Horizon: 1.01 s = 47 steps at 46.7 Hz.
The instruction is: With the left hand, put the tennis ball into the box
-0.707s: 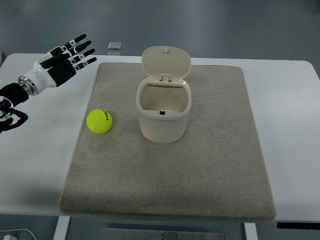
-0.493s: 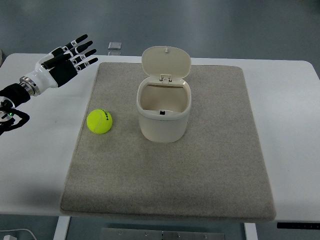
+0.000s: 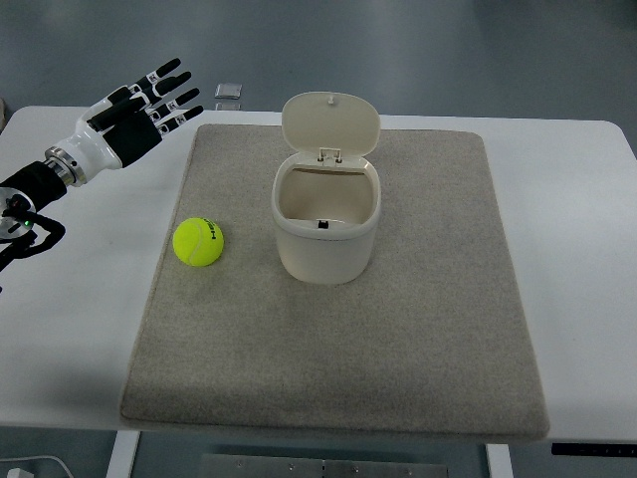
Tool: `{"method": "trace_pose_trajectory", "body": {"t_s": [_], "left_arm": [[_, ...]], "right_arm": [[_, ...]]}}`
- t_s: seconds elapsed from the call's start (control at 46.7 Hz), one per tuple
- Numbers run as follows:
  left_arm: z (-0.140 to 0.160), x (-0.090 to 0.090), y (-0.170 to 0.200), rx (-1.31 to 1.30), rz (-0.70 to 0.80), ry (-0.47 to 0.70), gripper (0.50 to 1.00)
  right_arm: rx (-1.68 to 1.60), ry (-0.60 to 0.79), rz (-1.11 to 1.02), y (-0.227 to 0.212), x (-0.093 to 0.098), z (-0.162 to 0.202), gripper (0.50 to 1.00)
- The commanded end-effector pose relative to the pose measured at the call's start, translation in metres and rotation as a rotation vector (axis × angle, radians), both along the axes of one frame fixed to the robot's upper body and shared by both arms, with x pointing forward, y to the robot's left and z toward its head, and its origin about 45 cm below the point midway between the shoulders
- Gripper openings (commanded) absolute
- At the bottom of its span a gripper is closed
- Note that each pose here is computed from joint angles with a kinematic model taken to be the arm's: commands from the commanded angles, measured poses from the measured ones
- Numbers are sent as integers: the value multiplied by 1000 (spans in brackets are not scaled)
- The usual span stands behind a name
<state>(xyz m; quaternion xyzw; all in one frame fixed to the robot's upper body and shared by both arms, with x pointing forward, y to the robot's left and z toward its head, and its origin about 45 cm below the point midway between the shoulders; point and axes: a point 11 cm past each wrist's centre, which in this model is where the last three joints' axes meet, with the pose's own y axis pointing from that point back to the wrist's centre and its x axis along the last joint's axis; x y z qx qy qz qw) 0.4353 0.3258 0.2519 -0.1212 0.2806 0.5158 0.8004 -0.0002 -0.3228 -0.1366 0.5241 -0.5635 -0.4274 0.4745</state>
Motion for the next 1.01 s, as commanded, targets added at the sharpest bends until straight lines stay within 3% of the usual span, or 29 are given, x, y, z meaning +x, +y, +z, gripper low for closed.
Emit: {"method": "trace_pose_trajectory", "body": {"t_s": [0.0,0.45,0.986], "left_arm": [[1,0,3,0,1,-4,992],[19,2,27,40,57,-72,992],[48,-10,55,463,-82,-226,984]], "right_arm": [[-1,0,0,0,0,0,938],[-1,0,0,0,0,0,938],[1,0,0,0,0,0,938]]}}
